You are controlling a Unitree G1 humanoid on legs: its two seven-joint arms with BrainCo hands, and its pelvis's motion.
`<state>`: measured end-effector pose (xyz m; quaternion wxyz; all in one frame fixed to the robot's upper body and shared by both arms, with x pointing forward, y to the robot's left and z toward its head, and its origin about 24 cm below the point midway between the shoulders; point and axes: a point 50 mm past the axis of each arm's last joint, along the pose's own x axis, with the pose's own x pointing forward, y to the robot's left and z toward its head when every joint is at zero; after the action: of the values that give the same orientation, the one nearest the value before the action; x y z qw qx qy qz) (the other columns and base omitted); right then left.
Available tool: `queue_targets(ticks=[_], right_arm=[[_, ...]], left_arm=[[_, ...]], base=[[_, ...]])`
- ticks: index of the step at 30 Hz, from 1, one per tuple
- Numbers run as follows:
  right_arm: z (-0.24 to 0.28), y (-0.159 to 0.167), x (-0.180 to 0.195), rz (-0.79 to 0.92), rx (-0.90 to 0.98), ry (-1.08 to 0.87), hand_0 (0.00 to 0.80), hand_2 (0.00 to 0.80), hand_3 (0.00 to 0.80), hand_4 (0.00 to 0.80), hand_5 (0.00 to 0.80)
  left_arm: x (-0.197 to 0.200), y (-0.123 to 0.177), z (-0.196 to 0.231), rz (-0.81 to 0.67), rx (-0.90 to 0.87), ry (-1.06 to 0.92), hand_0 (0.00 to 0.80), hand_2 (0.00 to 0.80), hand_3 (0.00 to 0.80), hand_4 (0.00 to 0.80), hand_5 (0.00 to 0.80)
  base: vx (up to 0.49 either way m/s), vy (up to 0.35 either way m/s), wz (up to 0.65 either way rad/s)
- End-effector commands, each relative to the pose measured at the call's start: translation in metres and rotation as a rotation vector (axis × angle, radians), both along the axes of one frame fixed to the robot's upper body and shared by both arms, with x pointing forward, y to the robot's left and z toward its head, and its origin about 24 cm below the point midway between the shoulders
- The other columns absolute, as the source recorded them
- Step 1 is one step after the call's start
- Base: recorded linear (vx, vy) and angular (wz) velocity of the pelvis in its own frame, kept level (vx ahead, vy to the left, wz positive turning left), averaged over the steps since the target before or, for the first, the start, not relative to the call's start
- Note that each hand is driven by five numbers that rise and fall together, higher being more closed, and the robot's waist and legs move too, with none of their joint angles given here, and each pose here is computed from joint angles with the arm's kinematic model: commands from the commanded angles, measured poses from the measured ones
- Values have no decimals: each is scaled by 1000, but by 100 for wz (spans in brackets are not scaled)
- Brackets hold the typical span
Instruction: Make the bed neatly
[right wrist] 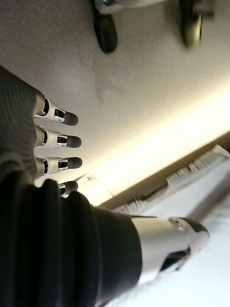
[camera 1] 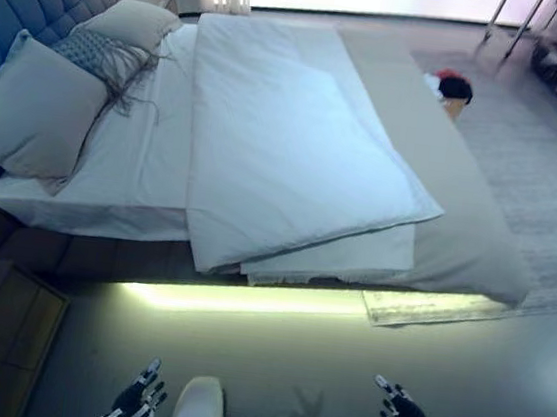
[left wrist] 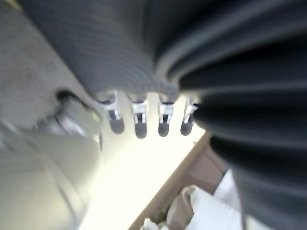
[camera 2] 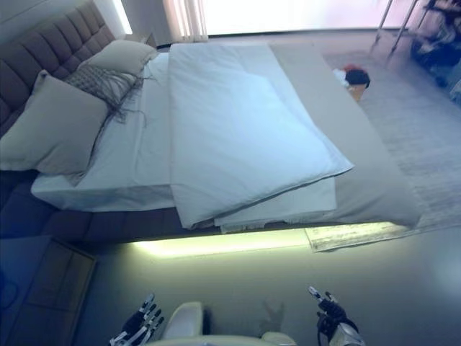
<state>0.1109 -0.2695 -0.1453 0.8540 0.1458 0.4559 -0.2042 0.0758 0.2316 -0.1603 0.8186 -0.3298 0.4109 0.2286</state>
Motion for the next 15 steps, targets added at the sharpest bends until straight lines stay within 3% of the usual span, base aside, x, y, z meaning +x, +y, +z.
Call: queue_targets(ticks=[1,5,11,15], right_arm=[[1,2,5,11,45,-22,0,0,0,0,0],[-4,4,-13,17,55,10,0,0,0,0,0],[-5,14,-5,-18,87,-34,0,0,0,0,0],[-2,25,13,-8,144,-126,0,0,0,0,0]], left_arm=[[7,12,6,32,47,-73,0,0,0,0,0],[-7,12,4,45,56,-49,0,0,0,0,0],[-17,25,4,71,83,5,0,0,0,0,0],[-7,35,9,35,99,-8,0,0,0,0,0]], base=[[460,112,-19],[502,195,-41],[520,287,-43],[459,283,-3]])
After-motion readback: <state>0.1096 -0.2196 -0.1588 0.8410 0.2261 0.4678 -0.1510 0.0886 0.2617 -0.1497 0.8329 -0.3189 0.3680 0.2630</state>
